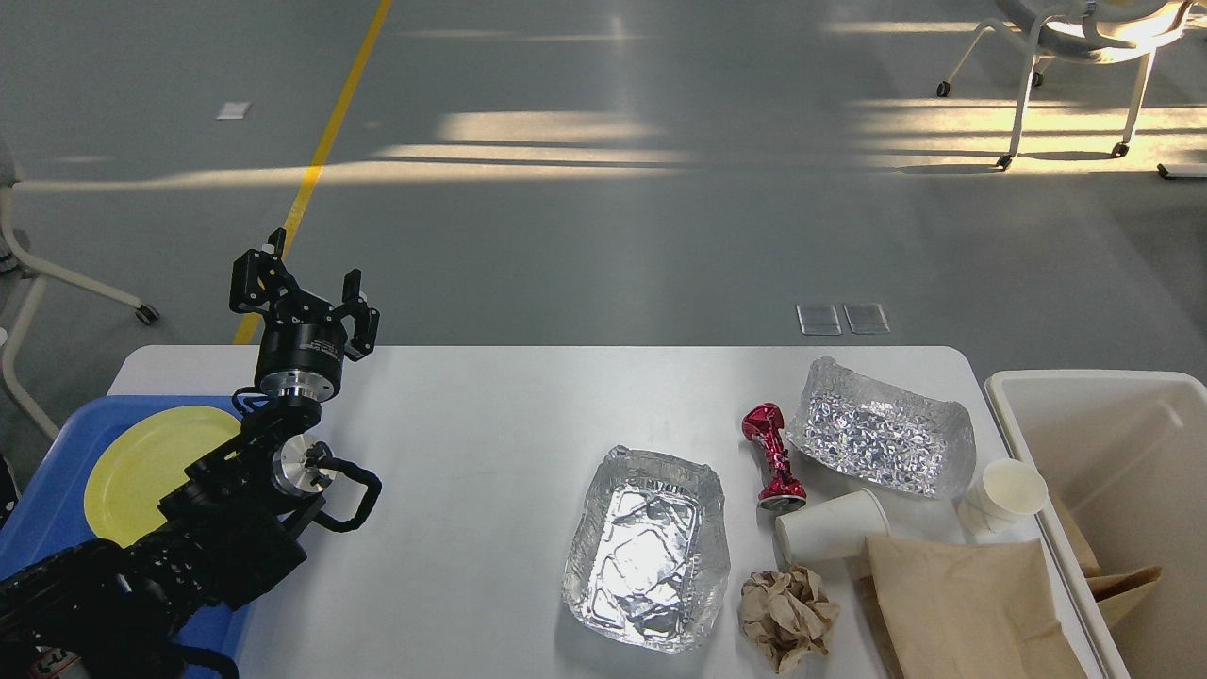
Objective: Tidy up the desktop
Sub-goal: 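Swing the right gripper back down toward the crumpled foil ball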
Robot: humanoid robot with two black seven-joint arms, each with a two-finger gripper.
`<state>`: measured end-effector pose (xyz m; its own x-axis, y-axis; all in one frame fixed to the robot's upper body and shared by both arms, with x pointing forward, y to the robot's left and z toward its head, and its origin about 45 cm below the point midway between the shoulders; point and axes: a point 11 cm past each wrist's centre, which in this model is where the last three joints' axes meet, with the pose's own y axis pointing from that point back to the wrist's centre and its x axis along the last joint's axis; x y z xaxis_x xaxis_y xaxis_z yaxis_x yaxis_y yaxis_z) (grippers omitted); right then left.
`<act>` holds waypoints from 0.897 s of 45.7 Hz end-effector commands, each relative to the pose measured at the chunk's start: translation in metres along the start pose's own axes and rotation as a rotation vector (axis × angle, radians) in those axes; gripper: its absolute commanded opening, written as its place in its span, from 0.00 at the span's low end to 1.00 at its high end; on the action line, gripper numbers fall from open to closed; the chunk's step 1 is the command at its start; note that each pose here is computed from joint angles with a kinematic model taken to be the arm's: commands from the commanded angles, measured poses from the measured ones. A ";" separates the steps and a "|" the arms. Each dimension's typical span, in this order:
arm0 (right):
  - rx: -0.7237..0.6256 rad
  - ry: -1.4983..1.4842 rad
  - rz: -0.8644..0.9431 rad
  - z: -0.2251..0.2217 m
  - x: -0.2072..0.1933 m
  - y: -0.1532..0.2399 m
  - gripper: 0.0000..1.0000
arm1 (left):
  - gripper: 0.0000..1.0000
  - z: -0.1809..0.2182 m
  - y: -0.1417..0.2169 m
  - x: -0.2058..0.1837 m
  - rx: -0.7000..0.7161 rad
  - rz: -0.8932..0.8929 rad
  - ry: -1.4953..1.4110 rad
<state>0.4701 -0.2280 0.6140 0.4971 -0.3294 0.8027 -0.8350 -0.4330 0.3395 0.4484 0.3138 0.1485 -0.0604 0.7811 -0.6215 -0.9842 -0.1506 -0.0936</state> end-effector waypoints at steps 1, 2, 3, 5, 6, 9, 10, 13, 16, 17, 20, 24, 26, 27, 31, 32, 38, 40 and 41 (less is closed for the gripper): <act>0.003 0.057 -0.002 -0.025 0.016 0.024 1.00 | 0.97 0.000 0.000 0.000 0.000 0.000 0.000; 0.006 0.066 -0.004 -0.030 0.018 0.028 1.00 | 0.97 0.000 0.000 0.000 0.000 0.000 0.000; 0.006 0.074 -0.006 -0.033 0.019 0.031 1.00 | 0.97 0.000 0.000 0.000 0.000 0.000 0.000; 0.004 0.092 -0.013 -0.041 0.022 0.037 1.00 | 0.97 0.000 0.000 0.000 0.000 0.000 0.000; 0.004 0.099 -0.016 -0.044 0.023 0.041 1.00 | 0.97 0.000 0.000 0.000 0.000 0.000 0.000; 0.003 0.119 -0.031 -0.052 0.026 0.050 1.00 | 0.97 0.000 0.000 0.000 0.000 0.000 0.000; 0.001 0.126 -0.039 -0.054 0.026 0.052 1.00 | 0.97 0.000 0.000 0.000 0.000 0.000 0.000; -0.012 0.138 -0.081 -0.058 0.024 0.058 1.00 | 0.97 0.000 0.000 0.000 0.000 0.000 0.000; -0.029 0.147 -0.133 -0.060 0.019 0.062 1.00 | 0.97 0.000 0.000 0.000 0.000 0.000 0.000; -0.036 0.148 -0.151 -0.061 0.018 0.064 1.00 | 0.97 0.000 0.000 0.000 0.000 0.000 0.000; -0.049 0.138 -0.216 -0.061 0.011 0.065 1.00 | 0.97 0.000 0.000 0.000 0.000 0.000 0.000; -0.057 0.131 -0.249 -0.058 0.004 0.061 1.00 | 0.97 0.000 0.000 0.000 0.000 0.000 0.000; -0.063 0.123 -0.271 -0.054 -0.002 0.057 1.00 | 0.97 0.000 0.000 0.000 0.000 0.000 0.000; -0.068 0.117 -0.289 -0.051 -0.008 0.054 1.00 | 0.97 0.000 0.000 0.000 0.000 0.000 0.000; -0.088 0.099 -0.371 -0.040 -0.031 0.043 1.00 | 0.97 0.000 0.000 0.000 0.000 0.000 0.000; -0.093 0.095 -0.390 -0.038 -0.037 0.040 1.00 | 0.97 0.000 0.000 0.000 0.000 0.000 0.000; -0.130 0.063 -0.497 -0.014 -0.071 0.014 1.00 | 0.97 0.000 0.000 0.000 0.000 0.000 0.000; -0.144 0.052 -0.528 -0.005 -0.082 0.004 1.00 | 0.97 0.000 0.000 0.000 0.000 0.000 0.000; -0.152 0.044 -0.545 0.001 -0.088 0.000 1.00 | 0.97 0.000 0.000 0.000 0.000 0.000 0.000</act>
<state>0.4164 -0.2009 0.5860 0.8060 -0.0656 0.5882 -0.5568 -0.4210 0.7160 0.4484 0.3138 0.1485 -0.0604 0.7811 -0.6215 -0.9841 -0.1507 -0.0936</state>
